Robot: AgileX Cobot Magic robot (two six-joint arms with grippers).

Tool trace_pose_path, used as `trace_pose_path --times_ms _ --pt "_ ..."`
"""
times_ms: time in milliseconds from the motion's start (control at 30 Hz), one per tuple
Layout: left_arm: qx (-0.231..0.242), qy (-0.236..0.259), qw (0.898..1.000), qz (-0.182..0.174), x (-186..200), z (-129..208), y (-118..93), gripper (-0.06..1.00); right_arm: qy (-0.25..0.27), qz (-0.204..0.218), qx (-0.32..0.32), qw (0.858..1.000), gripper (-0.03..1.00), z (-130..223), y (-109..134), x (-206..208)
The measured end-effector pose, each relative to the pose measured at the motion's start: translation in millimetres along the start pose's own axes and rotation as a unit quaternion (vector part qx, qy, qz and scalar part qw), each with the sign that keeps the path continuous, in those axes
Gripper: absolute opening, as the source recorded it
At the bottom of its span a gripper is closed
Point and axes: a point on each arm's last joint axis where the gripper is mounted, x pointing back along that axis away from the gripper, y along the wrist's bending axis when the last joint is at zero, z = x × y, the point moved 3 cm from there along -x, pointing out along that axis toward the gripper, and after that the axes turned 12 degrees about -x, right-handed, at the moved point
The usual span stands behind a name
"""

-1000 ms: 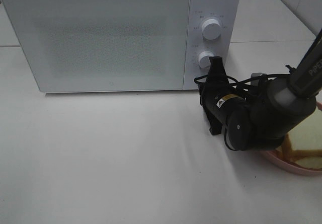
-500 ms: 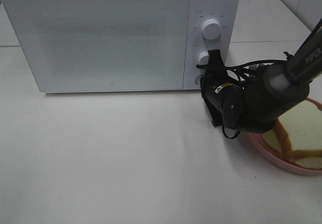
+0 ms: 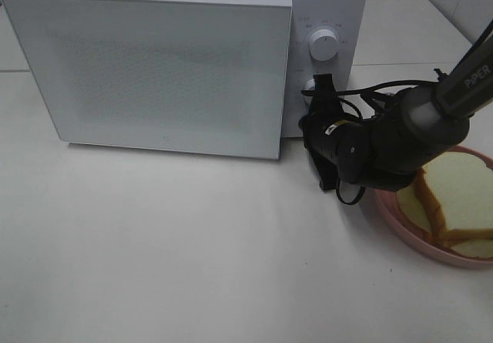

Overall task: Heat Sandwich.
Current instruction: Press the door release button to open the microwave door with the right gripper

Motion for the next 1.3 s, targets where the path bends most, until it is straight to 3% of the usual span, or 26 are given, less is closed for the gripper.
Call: trace_pose_path --times_ms 433,1300 --pt "0.0 0.0 1.0 0.0 0.0 0.0 0.0 0.67 0.002 -0.049 -0.016 0.999 0.02 1.0 -3.3 -0.6" --pt "0.0 0.0 1.0 0.0 0.0 0.0 0.0 0.67 0.007 -0.036 -0.018 0.999 0.02 2.3 -3.5 0.0"
